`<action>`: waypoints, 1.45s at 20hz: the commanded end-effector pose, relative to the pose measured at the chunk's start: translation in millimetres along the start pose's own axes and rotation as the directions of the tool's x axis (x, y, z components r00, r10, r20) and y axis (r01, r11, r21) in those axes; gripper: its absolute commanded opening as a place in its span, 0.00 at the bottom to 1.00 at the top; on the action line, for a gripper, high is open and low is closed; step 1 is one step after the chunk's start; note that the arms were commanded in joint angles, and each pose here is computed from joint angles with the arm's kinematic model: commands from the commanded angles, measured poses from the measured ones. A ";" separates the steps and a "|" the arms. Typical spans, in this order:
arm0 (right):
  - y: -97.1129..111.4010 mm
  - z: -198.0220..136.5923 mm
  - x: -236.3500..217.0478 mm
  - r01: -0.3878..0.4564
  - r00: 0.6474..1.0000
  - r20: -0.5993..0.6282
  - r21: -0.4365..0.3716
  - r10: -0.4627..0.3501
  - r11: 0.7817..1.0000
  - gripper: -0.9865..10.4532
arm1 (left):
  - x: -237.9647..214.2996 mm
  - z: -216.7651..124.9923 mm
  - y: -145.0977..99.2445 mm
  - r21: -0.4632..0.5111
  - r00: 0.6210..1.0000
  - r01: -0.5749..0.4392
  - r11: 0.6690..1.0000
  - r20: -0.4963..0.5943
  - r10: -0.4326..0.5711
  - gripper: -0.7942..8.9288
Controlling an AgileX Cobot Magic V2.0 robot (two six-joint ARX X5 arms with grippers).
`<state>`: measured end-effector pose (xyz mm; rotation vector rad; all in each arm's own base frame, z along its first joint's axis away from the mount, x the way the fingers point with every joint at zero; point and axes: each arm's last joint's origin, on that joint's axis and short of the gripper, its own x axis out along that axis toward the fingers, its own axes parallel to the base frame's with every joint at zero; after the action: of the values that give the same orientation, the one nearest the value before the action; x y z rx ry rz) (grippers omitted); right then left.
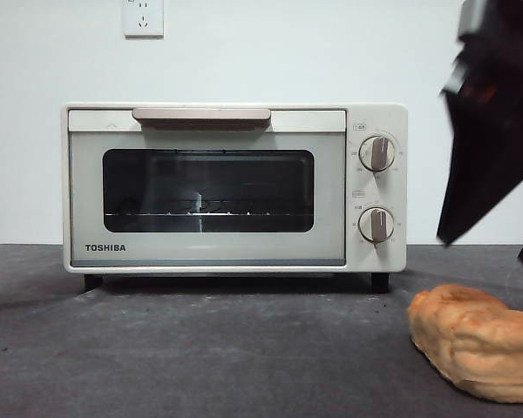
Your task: The left arm flap open the oven, the right arm pick bread and place it into oven, the left arm flap close the oven
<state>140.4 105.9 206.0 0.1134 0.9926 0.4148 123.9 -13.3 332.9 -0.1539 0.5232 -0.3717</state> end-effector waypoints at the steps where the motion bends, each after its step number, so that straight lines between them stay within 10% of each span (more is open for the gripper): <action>1: 6.6 2.7 12.6 0.026 1.000 0.003 0.004 -0.026 1.000 0.42 | -3.3 6.0 -2.1 0.023 1.000 0.010 1.000 0.023 -0.010 0.10; 14: 6.1 -0.6 61.6 0.146 0.984 -0.103 -0.015 -0.147 0.989 0.40 | -3.3 6.0 -2.1 0.023 1.000 0.010 1.000 0.023 -0.010 0.10; 29: 18.5 23.5 7.9 0.041 0.995 0.094 -0.039 -0.037 0.998 0.27 | 13.3 17.0 -16.3 0.057 0.989 0.133 0.989 0.052 -0.136 0.10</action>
<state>157.4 124.8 216.1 0.0921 0.9001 0.3734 138.5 -33.2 338.3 -0.1378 0.4703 -0.5113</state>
